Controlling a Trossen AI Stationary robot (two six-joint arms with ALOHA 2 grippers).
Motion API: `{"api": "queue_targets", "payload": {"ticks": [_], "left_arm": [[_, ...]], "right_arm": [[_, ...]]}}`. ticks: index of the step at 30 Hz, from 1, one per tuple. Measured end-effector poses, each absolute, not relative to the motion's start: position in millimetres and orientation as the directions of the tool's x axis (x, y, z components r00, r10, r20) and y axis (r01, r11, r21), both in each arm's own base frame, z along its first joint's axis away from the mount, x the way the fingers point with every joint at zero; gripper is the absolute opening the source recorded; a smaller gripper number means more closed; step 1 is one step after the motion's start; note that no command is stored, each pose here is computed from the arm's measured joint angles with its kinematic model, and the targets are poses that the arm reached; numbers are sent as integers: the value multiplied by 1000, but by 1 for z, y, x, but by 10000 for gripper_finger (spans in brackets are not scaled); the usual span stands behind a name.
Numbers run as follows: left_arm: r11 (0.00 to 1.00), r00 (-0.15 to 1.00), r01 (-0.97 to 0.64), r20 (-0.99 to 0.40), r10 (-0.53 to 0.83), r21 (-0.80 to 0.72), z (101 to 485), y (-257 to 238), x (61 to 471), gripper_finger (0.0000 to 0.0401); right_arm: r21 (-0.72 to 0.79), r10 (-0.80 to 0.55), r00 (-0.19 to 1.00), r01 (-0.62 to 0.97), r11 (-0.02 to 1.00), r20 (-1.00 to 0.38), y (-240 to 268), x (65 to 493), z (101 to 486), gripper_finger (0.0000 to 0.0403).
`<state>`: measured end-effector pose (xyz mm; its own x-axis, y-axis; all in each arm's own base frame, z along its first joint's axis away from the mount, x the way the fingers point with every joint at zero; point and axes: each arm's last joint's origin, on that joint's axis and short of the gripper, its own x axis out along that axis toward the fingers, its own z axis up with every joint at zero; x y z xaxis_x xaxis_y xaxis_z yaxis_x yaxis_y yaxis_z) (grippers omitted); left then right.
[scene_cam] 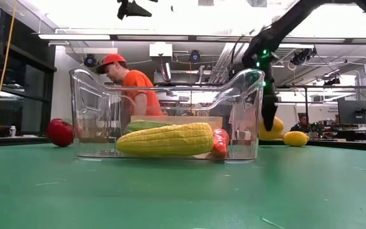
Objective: Sort produce into baskets
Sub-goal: Put the yellow bell pepper into the transparent bin
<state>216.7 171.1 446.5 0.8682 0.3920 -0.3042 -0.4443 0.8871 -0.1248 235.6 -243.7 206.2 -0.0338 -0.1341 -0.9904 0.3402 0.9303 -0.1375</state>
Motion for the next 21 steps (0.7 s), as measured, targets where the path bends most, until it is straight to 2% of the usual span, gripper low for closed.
{"api": "queue_targets", "payload": {"ticks": [3,6,9,11,16,21], "left_arm": [[888,869,-440,-311,384,-134,443,178,219,289],[899,882,-408,-323,343,-160,438,184,222,289],[908,894,-369,-344,287,-200,431,188,229,289],[908,895,-354,-364,260,-223,425,188,237,289],[909,898,-311,-398,187,-277,409,180,260,289],[879,902,-287,-417,114,-381,362,159,275,289]], "right_arm": [[-110,-154,87,377,920,-984,-234,234,236,276],[-19,-133,253,407,913,-958,-218,232,267,276],[107,-76,440,376,920,-895,-196,233,296,276],[152,-43,518,329,932,-854,-179,235,309,276],[164,-4,610,219,962,-793,-140,249,323,276],[215,119,616,84,973,-779,-100,268,323,276]]}}
